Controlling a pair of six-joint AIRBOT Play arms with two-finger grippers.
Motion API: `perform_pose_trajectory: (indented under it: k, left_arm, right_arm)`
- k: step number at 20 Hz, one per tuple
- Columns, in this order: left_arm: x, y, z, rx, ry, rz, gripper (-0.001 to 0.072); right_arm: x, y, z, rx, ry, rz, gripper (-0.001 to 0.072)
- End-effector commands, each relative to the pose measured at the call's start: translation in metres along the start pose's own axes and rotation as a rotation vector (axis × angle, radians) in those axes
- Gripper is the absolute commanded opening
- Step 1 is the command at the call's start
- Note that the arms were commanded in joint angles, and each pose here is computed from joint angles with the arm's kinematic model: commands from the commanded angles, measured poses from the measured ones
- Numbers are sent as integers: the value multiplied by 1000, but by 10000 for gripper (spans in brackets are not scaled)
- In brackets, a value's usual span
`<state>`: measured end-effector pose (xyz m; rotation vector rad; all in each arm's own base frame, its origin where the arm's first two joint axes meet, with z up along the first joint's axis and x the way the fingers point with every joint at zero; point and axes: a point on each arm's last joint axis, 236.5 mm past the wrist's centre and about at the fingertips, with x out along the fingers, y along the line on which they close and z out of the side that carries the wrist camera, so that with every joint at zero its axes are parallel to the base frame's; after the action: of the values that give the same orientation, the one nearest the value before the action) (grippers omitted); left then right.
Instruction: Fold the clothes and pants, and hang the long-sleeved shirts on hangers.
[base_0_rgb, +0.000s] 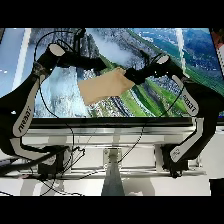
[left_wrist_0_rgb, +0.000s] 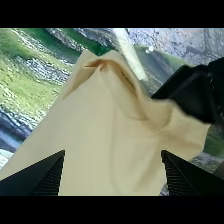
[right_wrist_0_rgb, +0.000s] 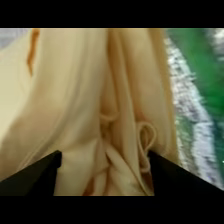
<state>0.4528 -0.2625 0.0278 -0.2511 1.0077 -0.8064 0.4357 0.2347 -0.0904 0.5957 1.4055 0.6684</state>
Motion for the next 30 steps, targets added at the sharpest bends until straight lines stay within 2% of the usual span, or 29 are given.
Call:
perform_pose_trajectory:
  k: [1,2,3,4,5,6,9,11,12,15,18,21,22,26,30]
  left_arm:
    - [-2,0,-2,-2,12,-7,692]
    - [-2,0,-2,-2,11,-7,692]
    - [-2,0,-2,-2,12,-7,692]
    - [-2,0,-2,-2,11,-7,691]
    - [-2,1,-2,-3,10,-5,690]
    - [-4,4,-2,-2,10,3,684]
    - [-21,31,-4,62,28,108,554]
    - [-49,48,1,138,27,212,325]
    - [-70,56,7,188,18,280,271]
    - [-132,66,21,312,-15,453,264]
    - [-191,55,29,405,-50,582,258]
    - [-244,40,35,490,-92,707,38]
    - [-257,35,35,506,-105,733,18]
    - [-285,12,29,528,-137,754,18]
    - [-287,9,29,529,-145,751,18]
  right_arm:
    - [33,23,-26,-71,79,-12,632]
    - [42,24,-32,-108,96,-40,629]
    - [49,25,-35,-141,98,-66,593]
    - [55,27,-36,-168,91,-86,428]
    - [60,30,-35,-182,80,-92,151]
    - [62,32,-33,-191,69,-94,13]
    - [44,33,-17,-248,15,-102,9]
    - [11,26,7,-250,-65,-130,8]
    - [-13,20,23,-253,-124,-155,9]
    - [-101,-3,63,-227,-308,-225,8]
    - [-206,-47,77,-115,-467,-335,8]
    - [-310,-103,59,41,-593,-488,9]
    - [-345,-123,46,109,-633,-543,8]
    - [-461,-195,-38,439,-758,-728,8]
    - [-506,-242,-146,749,-707,-790,8]
